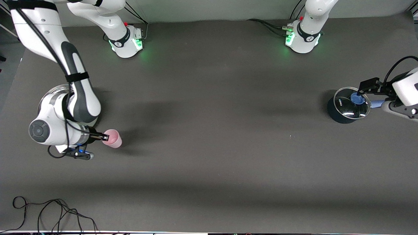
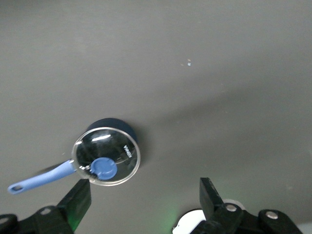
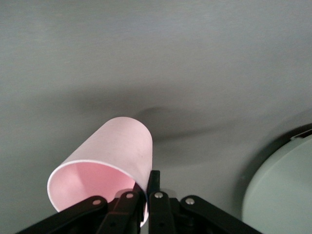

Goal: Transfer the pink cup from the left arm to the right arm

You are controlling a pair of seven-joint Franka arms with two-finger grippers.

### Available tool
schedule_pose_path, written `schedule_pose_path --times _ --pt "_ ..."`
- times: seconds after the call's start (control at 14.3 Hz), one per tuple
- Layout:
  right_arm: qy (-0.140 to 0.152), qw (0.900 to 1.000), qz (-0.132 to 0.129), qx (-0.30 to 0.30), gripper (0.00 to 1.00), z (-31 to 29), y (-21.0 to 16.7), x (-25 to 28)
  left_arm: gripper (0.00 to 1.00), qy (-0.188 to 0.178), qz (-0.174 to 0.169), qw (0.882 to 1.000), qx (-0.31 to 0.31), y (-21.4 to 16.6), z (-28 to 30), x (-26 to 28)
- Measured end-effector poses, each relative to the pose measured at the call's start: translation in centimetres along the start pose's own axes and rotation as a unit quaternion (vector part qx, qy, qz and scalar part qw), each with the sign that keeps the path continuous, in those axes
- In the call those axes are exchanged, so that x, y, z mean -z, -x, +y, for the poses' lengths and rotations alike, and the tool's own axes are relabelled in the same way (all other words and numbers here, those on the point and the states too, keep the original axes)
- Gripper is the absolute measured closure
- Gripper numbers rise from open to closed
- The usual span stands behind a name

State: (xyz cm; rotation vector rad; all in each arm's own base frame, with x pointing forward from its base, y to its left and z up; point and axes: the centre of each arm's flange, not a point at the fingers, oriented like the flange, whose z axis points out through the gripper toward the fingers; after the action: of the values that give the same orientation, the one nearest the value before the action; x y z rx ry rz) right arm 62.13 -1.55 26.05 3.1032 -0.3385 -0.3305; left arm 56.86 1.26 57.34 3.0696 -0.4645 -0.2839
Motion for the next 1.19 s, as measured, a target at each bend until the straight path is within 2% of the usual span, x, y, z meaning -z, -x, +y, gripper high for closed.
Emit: schedule_pose_path --times 0.42,0.49,0.91,1.12,1.19 --pt "0.003 1.0 -0.005 0.005 0.95 0.1 -0.5 -2.3 0.0 -0.037 0.017 0.998 0.05 0.9 2.4 1.8" --pt "0.003 1.0 -0.005 0.005 0.9 0.0 -0.5 -2.4 0.0 -0.042 0.021 0.998 0.052 0.8 2.7 1.6" --pt "0.0 1.0 -0.002 0.007 0.33 -0.2 -0.4 -0.6 0.0 -0.034 0.02 0.997 0.062 0.9 2.0 0.8" --pt "-0.01 1.0 0.009 0.013 0.03 -0.6 0.6 4.7 0.0 -0.037 0.017 0.998 0.058 0.4 2.7 0.5" --pt "-0.014 1.0 0.013 0.015 0.0 -0.7 1.2 6.9 0.0 -0.039 0.017 0.998 0.056 0.2 3.1 0.5"
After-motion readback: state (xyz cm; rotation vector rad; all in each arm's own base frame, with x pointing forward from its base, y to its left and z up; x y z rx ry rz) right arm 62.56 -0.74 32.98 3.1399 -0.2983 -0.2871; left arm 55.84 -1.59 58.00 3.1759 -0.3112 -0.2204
